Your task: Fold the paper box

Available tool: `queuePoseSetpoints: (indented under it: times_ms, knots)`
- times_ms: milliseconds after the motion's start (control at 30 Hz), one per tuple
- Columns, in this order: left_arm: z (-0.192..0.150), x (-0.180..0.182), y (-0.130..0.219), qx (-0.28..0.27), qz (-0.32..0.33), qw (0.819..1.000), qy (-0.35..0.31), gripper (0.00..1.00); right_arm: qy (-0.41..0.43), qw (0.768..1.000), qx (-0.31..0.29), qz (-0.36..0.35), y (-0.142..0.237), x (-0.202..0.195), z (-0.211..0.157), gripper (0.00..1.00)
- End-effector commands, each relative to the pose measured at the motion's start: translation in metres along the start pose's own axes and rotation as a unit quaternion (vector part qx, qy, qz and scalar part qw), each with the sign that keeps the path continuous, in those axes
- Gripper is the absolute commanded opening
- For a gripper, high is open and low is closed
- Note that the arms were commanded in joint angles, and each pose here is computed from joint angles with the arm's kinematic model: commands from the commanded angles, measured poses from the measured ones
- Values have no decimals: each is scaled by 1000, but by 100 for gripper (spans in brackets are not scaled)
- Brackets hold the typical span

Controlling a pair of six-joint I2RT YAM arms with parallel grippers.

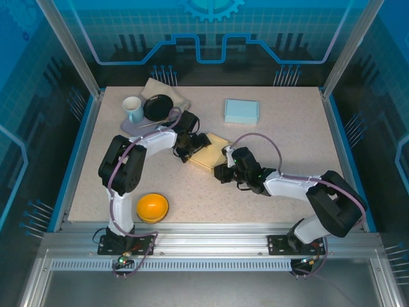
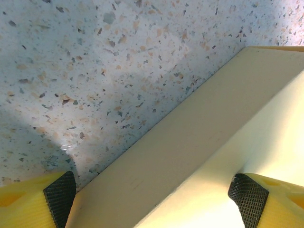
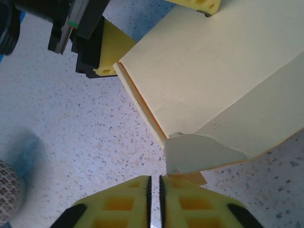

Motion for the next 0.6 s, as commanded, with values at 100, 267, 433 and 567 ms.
queuePoseSetpoints:
  times_ms: [100, 267, 433, 567]
  knots:
    - [-12, 43, -28, 37, 97, 994, 29, 90, -96, 995, 27, 9, -1, -10, 4, 7]
    - [-11, 45, -28, 38, 98, 994, 33, 90, -89, 996, 23, 11, 10, -13, -4, 32]
    - [-9, 44, -28, 40, 96, 994, 36, 90, -37, 999, 23, -27, 29, -17, -7, 51]
    - [-9, 43, -29, 42, 94, 994, 39, 90, -18, 998, 29, -54, 29, -24, -8, 55]
Point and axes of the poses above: each hand's point on the last joint's axis, 136 mm out from that joint toward the fingers, its own y axis back along the fingers, its own x axis along the line the jaws close on, z = x × y, the point moved 8 cm from there along y, back along the fingers, and after that the axes turned 12 degrees about y, right-handed, at the moved point
